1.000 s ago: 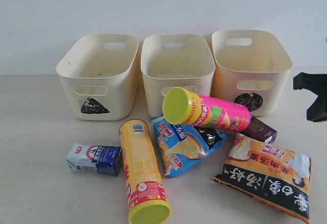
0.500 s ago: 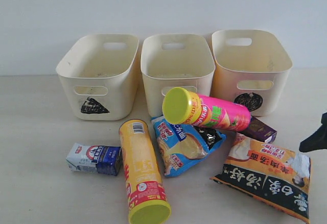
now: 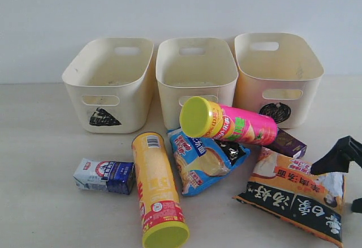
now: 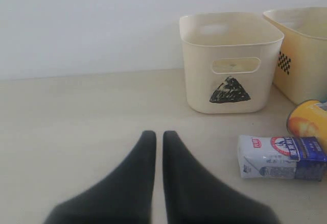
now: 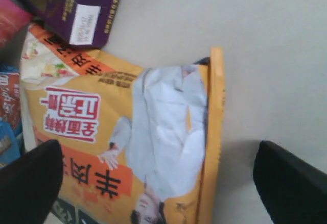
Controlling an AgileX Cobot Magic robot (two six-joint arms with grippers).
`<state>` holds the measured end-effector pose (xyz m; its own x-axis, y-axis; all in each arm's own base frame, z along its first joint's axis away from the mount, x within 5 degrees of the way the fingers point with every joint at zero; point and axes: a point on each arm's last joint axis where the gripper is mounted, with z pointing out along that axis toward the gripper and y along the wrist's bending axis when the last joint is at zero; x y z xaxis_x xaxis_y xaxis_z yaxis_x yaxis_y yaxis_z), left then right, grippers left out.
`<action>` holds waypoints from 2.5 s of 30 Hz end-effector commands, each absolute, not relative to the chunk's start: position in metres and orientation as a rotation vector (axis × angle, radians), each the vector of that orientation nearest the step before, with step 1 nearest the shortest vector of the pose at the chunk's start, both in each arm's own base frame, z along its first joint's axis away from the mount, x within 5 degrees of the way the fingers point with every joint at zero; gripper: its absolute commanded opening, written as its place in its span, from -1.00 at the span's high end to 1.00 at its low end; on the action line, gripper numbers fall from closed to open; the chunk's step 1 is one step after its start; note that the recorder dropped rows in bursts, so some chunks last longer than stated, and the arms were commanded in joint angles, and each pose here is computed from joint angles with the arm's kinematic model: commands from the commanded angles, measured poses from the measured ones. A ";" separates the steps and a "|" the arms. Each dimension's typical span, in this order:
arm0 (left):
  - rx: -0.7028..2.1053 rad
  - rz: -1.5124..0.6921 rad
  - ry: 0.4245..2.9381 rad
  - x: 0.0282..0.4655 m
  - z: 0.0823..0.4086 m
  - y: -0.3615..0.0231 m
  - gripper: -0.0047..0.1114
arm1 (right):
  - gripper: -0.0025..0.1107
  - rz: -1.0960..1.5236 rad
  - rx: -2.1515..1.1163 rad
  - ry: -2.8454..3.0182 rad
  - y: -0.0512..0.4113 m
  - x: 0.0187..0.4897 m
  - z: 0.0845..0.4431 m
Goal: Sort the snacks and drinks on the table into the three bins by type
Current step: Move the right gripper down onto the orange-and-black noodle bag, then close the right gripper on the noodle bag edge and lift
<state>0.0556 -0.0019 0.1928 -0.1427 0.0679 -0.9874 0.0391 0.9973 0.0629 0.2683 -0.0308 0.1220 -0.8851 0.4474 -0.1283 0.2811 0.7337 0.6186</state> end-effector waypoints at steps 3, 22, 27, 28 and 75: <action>0.080 0.030 1.707 0.056 0.193 -0.002 0.84 | -0.71 0.846 0.536 2.702 -0.024 0.272 0.103; 0.080 0.030 1.707 0.056 0.193 -0.002 0.84 | -0.64 0.873 0.422 2.828 -0.022 0.266 0.065; 0.080 0.030 1.707 0.056 0.193 -0.002 0.84 | -0.64 0.863 0.372 2.861 -0.018 0.265 0.064; 0.080 0.030 1.707 0.056 0.193 -0.002 0.84 | -0.64 0.864 0.332 2.868 -0.013 0.266 0.065; 0.080 0.030 1.707 0.056 0.193 -0.002 0.84 | 0.96 0.427 -0.185 2.623 0.035 0.270 0.164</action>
<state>0.0556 -0.0019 0.1928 -0.1427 0.0679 -0.9874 0.0391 0.9973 0.0629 0.2738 0.0373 0.1502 -0.9037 -0.0380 -0.4264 -0.1813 0.9363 0.3008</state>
